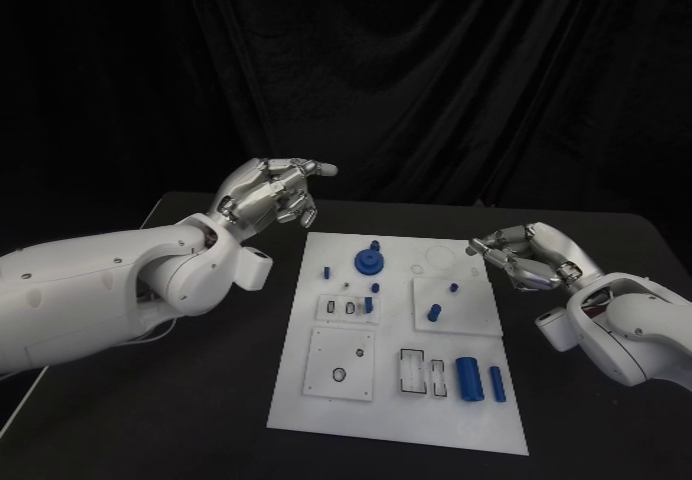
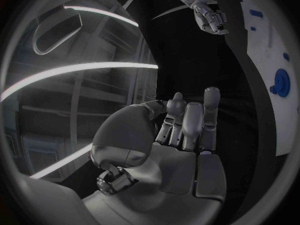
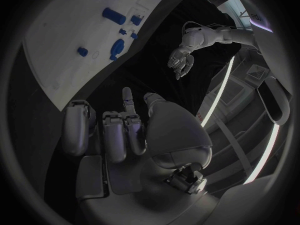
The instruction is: Assemble the parts on the task board
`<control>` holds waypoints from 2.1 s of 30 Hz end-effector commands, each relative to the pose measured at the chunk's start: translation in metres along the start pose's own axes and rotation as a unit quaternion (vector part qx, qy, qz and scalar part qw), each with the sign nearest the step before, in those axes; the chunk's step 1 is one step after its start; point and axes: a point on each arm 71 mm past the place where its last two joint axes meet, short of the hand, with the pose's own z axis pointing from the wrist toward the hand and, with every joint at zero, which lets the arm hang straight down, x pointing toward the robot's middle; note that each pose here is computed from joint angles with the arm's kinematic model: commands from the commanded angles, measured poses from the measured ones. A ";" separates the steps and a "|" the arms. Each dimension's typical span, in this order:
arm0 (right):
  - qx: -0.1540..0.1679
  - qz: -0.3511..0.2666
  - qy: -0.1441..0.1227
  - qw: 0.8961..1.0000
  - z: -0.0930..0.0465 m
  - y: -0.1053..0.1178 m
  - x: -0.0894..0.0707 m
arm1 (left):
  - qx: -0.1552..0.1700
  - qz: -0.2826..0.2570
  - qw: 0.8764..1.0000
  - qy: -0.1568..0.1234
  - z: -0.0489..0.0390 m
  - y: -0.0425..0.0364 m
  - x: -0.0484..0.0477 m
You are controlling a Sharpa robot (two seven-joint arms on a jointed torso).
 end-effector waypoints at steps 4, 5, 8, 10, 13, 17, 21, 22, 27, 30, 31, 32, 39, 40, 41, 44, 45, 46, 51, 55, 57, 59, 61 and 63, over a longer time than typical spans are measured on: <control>0.001 0.037 0.015 0.999 -0.005 -0.013 0.012 | -0.004 0.196 0.979 0.053 0.0151 0.0065 0.0093; 0.003 0.037 0.016 0.999 -0.005 -0.014 0.013 | -0.003 0.211 0.976 0.060 0.0170 0.0076 0.0105; 0.009 0.040 0.020 0.999 -0.007 -0.021 0.018 | -0.020 0.269 0.959 0.086 0.0276 0.0160 0.0157; 0.010 0.040 0.022 0.999 -0.007 -0.023 0.020 | -0.039 0.283 0.953 0.096 0.0313 0.0209 0.0173; 0.013 0.037 0.026 0.999 -0.007 -0.025 0.023 | -0.064 0.295 0.947 0.109 0.0349 0.0266 0.0203; 0.016 0.034 0.031 0.999 -0.007 -0.026 0.024 | -0.089 0.323 0.932 0.137 0.0374 0.0325 0.0292; 0.014 0.029 0.035 0.999 -0.008 -0.025 0.026 | -0.107 0.367 0.909 0.167 0.0388 0.0373 0.0387; 0.011 0.028 0.036 0.999 -0.008 -0.025 0.027 | -0.112 0.385 0.898 0.178 0.0391 0.0390 0.0422; 0.006 0.024 0.036 0.999 -0.009 -0.025 0.027 | -0.143 0.434 0.865 0.208 0.0396 0.0452 0.0548; 0.007 0.023 0.034 0.999 -0.011 -0.027 0.026 | -0.177 0.447 0.850 0.217 0.0399 0.0501 0.0597; 0.008 0.022 0.034 0.999 -0.011 -0.027 0.026 | -0.196 0.451 0.842 0.220 0.0398 0.0526 0.0611; 0.009 0.022 0.033 0.999 -0.012 -0.028 0.025 | -0.216 0.456 0.834 0.222 0.0395 0.0551 0.0622; 0.004 0.020 0.033 0.999 -0.012 -0.029 0.025 | -0.315 0.482 0.789 0.214 0.0385 0.0668 0.0659; 0.003 0.020 0.033 0.999 -0.012 -0.030 0.025 | -0.325 0.485 0.784 0.212 0.0384 0.0683 0.0665; 0.003 0.019 0.033 0.999 -0.012 -0.030 0.025 | -0.331 0.486 0.781 0.212 0.0384 0.0692 0.0670; 0.003 0.018 0.035 0.999 -0.013 -0.032 0.026 | -0.351 0.490 0.770 0.211 0.0377 0.0737 0.0701; 0.003 0.018 0.035 0.999 -0.013 -0.033 0.027 | -0.356 0.491 0.767 0.211 0.0374 0.0754 0.0712; 0.003 0.017 0.036 0.999 -0.014 -0.033 0.027 | -0.362 0.491 0.764 0.211 0.0369 0.0772 0.0721; 0.004 0.016 0.038 0.999 -0.015 -0.035 0.027 | -0.385 0.494 0.752 0.209 0.0343 0.0849 0.0730; 0.003 0.012 0.039 0.999 -0.016 -0.036 0.027 | -0.403 0.496 0.741 0.205 0.0314 0.0899 0.0720; 0.003 0.011 0.039 0.999 -0.016 -0.036 0.027 | -0.414 0.497 0.736 0.201 0.0293 0.0924 0.0713; 0.003 0.011 0.040 0.999 -0.016 -0.036 0.027 | -0.420 0.497 0.733 0.196 0.0278 0.0940 0.0706; 0.002 0.010 0.040 0.999 -0.016 -0.036 0.027 | -0.424 0.497 0.732 0.193 0.0267 0.0951 0.0703; 0.002 0.010 0.041 0.999 -0.015 -0.036 0.028 | -0.425 0.497 0.732 0.192 0.0263 0.0958 0.0702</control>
